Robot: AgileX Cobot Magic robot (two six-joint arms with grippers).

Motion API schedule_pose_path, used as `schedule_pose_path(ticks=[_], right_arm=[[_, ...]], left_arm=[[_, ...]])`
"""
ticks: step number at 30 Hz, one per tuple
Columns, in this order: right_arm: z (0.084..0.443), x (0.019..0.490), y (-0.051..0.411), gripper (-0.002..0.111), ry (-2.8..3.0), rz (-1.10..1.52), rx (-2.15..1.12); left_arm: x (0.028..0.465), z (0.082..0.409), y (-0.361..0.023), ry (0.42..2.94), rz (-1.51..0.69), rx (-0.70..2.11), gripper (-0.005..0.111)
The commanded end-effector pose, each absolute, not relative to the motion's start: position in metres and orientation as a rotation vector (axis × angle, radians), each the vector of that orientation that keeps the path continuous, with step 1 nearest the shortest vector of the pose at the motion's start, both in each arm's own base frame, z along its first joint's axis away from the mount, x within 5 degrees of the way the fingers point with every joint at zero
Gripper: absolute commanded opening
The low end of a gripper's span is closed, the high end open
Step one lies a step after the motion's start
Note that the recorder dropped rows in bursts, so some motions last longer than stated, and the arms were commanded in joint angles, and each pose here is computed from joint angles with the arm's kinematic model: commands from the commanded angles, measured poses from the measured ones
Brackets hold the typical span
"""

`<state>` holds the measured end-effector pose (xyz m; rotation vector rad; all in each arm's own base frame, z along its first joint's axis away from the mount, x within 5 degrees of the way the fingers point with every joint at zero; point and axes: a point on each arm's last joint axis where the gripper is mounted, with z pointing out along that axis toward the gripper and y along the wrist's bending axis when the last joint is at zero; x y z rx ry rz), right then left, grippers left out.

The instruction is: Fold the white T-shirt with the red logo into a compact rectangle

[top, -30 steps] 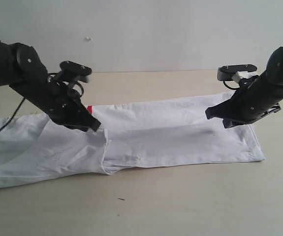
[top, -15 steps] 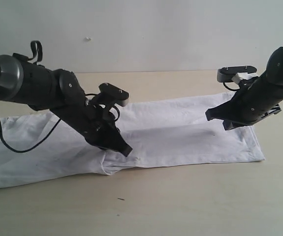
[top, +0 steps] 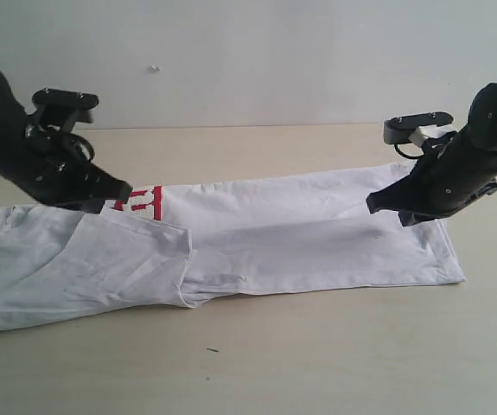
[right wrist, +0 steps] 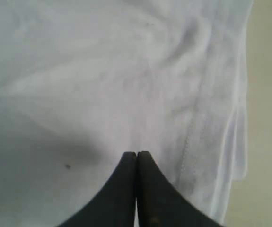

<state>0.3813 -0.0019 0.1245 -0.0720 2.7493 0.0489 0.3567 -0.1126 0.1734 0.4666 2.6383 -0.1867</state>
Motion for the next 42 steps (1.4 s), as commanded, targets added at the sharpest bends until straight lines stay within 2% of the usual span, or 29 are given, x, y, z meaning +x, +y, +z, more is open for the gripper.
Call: schedule_pose_path(ticks=[1, 12, 19, 27, 30, 34, 37, 42], right_arm=[[0.106, 0.379, -0.01, 0.0, 2.827, -0.038, -0.014], [0.103, 0.349, -0.016, 0.0, 2.97, -0.146, -0.042], [0.108, 0.322, -0.029, 0.0, 3.031, -0.362, 0.031], [0.146, 0.332, -0.023, 0.001, 2.812, -0.239, 0.079], [0.159, 0.333, -0.015, 0.009, 2.753, -0.126, 0.036], [0.161, 0.335, -0.008, 0.015, 2.731, -0.004, 0.043], [0.157, 0.336, -0.006, 0.014, 2.734, 0.027, 0.051], [0.144, 0.338, -0.006, 0.009, 2.767, 0.027, 0.052]], left_arm=[[0.352, 0.164, -0.093, 2.695, -0.167, 0.387, 0.0], [0.351, 0.164, -0.081, 2.733, -0.131, 0.395, 0.0], [0.347, 0.163, -0.081, 2.778, -0.138, 0.397, 0.0], [0.334, 0.162, -0.081, 2.785, -0.18, 0.424, 0.0], [0.334, 0.158, -0.076, 2.782, -0.168, 0.373, 0.0], [0.336, 0.142, -0.061, 2.818, -0.163, 0.245, 0.007], [0.337, 0.125, -0.059, 2.873, -0.16, 0.249, 0.012], [0.339, 0.102, -0.058, 2.913, -0.147, 0.251, 0.011]])
